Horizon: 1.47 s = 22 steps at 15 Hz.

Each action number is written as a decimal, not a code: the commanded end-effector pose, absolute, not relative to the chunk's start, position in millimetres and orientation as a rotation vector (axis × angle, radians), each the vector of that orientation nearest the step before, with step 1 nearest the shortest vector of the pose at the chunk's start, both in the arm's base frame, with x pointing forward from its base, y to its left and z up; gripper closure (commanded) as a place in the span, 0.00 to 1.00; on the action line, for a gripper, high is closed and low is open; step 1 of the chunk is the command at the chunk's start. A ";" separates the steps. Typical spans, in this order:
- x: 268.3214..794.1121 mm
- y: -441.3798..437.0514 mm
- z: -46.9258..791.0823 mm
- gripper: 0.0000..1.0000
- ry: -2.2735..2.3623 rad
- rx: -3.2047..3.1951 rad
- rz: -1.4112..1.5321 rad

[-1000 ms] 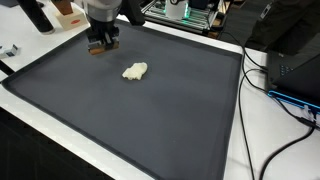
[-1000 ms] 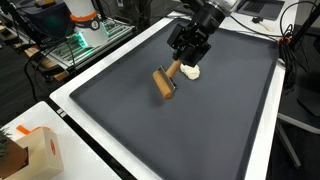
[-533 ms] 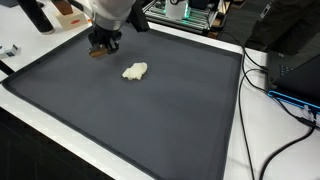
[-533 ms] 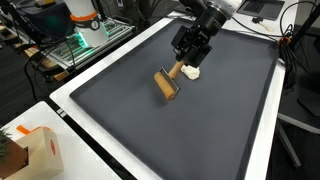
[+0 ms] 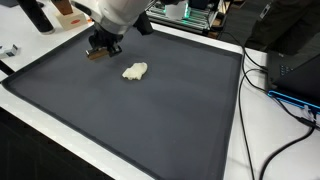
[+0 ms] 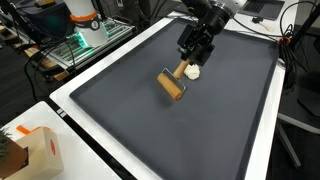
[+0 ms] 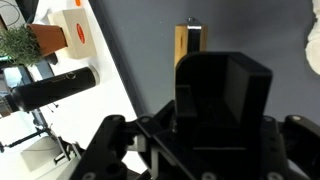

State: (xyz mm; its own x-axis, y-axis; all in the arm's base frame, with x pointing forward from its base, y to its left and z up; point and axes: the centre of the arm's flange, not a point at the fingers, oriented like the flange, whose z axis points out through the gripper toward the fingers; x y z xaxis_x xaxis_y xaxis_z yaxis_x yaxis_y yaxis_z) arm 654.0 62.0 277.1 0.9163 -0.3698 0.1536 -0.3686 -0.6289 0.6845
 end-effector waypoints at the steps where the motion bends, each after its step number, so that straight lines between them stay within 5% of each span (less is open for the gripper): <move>1: 656.6 70.9 279.5 0.81 -0.460 2.288 0.067; 22: 653.0 99.6 292.1 0.81 -0.256 2.424 0.157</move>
State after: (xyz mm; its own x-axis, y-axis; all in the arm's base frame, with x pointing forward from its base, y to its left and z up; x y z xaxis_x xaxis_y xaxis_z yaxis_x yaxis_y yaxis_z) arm 664.0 107.0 281.3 0.9633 -0.1748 0.2039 -0.2664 -0.7184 0.6427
